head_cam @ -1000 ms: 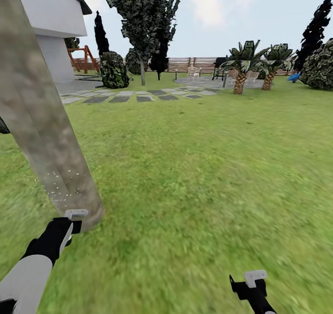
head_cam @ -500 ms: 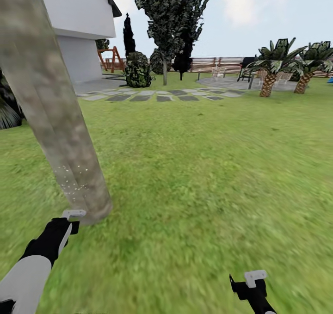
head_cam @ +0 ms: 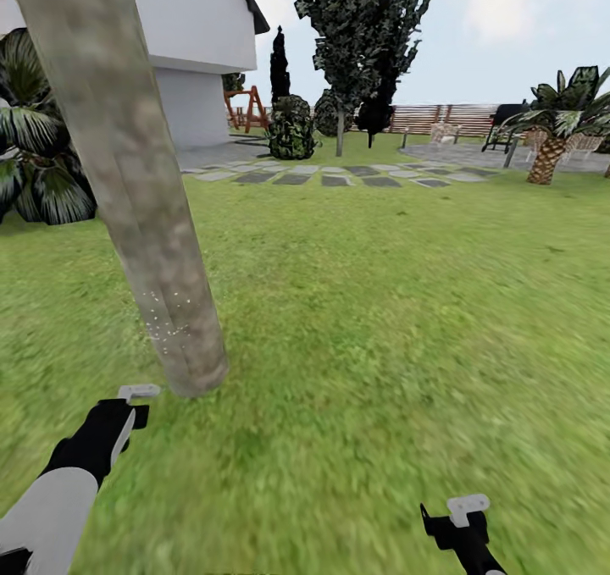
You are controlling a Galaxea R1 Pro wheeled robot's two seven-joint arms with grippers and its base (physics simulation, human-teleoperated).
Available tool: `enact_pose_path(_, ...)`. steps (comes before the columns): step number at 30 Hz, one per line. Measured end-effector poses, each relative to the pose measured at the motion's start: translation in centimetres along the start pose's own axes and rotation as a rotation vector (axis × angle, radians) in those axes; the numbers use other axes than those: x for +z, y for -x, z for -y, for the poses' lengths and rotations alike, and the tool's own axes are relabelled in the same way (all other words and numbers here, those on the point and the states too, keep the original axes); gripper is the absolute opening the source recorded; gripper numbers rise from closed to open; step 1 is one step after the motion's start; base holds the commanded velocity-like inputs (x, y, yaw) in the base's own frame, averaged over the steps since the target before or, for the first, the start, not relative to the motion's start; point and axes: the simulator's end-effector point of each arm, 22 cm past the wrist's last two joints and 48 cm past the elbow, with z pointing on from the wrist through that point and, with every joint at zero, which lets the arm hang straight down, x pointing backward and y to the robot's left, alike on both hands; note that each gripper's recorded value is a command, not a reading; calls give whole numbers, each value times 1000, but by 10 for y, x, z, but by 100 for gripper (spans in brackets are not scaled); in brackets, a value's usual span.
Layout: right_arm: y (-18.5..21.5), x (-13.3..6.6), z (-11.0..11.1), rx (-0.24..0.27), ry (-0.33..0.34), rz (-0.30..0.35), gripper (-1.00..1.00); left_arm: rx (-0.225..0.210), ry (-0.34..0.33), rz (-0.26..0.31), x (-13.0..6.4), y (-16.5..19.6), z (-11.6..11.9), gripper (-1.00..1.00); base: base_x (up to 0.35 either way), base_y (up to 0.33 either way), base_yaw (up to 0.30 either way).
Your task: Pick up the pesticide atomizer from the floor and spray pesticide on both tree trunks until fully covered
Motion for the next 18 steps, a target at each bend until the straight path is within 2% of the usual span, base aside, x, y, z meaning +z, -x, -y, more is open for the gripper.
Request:
enact_pose_path(9, 0, 0, 0, -1, 2, 0, 100, 0, 0, 1, 0, 1, 1, -100, 3, -4, 277)
enact_pose_path(14, 0, 0, 0, -1, 2, 0, 100, 1, 0, 1, 0, 1, 1, -100, 119, -187, 276)
enact_pose_path(18, 0, 0, 0, -1, 2, 0, 100, 2, -3, 0, 0, 0, 2, -100, 208, -212, 90)
